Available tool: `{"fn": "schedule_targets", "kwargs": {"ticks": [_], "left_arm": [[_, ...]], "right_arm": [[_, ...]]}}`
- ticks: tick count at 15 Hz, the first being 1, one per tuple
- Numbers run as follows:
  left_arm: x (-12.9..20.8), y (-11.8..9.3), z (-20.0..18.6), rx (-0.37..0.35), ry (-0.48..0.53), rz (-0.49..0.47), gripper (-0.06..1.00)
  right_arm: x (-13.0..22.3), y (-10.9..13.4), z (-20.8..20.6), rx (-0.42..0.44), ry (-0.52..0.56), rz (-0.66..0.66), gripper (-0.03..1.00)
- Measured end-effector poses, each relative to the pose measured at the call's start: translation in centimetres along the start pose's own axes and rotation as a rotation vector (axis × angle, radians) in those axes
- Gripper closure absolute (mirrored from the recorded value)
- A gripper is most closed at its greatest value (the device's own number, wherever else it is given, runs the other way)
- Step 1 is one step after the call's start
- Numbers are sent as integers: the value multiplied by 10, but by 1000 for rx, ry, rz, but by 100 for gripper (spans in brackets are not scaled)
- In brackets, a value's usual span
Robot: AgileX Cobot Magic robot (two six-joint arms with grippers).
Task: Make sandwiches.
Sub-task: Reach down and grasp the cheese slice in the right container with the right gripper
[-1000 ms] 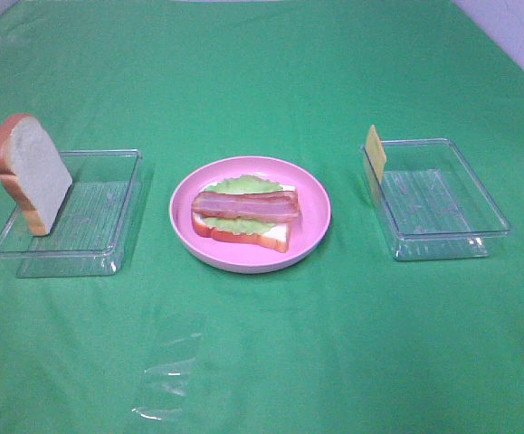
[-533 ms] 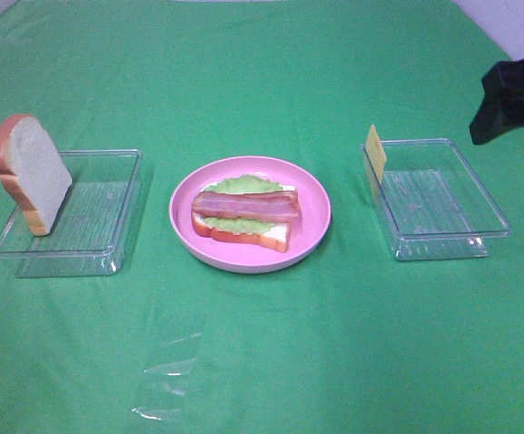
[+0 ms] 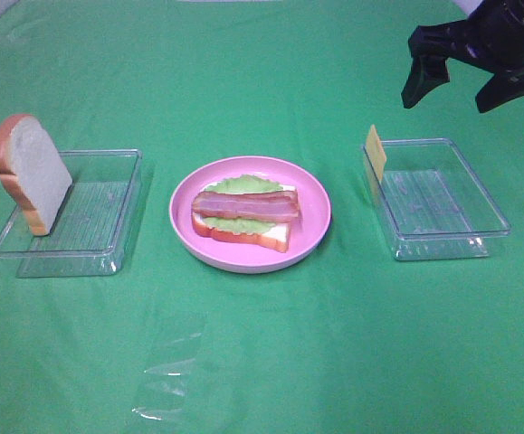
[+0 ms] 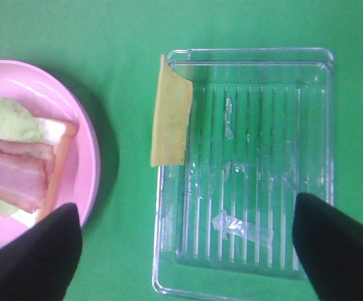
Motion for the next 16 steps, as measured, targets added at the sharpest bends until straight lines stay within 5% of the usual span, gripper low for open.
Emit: {"fn": "schedule_targets", "kwargs": {"ticks": [5, 11, 12, 16], "left_arm": [[0, 0, 0, 0, 0, 0, -4], [0, 0, 0, 0, 0, 0, -4], [0, 0, 0, 0, 0, 0, -4], [0, 0, 0, -1, 0, 0, -4]], "right_arm": [[-17, 25, 50, -36, 39, -87, 10], [-15, 11, 102, 10, 80, -92, 19], [-12, 9, 109, 22, 92, -94, 24], [-9, 4, 121, 43, 103, -84, 89]]}}
Point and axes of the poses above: a point on each arm's last joint axis where the gripper is mounted, z pointing out along that axis toward the gripper, y along the wrist's bending axis when the last joint is at zero, x = y × z, the point moved 8 cm from there along z, pointing out along that axis toward the gripper, and after that the axes turned 14 degrees about -z, right-handed, at the moved point
